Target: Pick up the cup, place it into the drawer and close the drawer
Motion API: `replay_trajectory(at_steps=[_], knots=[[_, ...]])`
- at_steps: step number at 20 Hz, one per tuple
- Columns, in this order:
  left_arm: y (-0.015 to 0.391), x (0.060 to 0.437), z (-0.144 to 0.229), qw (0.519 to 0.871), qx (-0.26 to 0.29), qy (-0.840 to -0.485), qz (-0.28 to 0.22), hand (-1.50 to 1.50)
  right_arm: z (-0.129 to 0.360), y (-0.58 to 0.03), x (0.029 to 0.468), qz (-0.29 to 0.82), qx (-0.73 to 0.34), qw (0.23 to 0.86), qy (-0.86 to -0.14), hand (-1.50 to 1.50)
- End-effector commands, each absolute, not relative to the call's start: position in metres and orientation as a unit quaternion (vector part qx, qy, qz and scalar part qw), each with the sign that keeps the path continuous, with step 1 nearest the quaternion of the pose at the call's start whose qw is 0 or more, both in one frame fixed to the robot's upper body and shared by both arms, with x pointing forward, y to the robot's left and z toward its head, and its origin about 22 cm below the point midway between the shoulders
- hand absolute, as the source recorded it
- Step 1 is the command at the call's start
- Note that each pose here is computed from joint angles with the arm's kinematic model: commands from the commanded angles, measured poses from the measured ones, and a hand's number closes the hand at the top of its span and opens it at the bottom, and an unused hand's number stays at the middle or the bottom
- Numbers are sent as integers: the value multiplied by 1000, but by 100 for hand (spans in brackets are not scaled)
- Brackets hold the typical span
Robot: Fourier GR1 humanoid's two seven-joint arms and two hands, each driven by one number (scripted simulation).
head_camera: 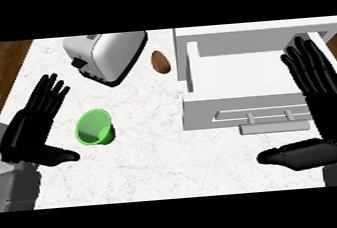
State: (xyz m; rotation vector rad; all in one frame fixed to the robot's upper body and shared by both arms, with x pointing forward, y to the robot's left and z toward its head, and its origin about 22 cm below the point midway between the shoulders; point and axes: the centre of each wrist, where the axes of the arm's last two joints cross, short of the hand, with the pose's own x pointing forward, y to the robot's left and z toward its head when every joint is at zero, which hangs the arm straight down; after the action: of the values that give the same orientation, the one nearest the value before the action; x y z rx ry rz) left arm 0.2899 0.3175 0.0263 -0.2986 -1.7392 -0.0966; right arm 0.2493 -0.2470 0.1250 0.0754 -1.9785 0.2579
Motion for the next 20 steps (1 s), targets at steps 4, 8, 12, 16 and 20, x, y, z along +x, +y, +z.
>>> replay_trajectory(at_steps=[4,8,12,16,20], knots=[[339,309,-17,669,-97,-736,-37,-150,141,-254,265,113,31,530,-840,-150],[345,297,-56,679,-89,-728,-37,-150,132,-255,268,105,21,530,-841,-150],[344,282,-86,682,-91,-724,-42,-150,149,-265,271,107,21,524,-845,-150],[372,289,-90,687,-73,-722,-27,-150,156,-271,267,109,24,534,-838,-150],[342,292,-110,687,-69,-722,-32,-150,136,-242,260,105,24,526,-843,-150]])
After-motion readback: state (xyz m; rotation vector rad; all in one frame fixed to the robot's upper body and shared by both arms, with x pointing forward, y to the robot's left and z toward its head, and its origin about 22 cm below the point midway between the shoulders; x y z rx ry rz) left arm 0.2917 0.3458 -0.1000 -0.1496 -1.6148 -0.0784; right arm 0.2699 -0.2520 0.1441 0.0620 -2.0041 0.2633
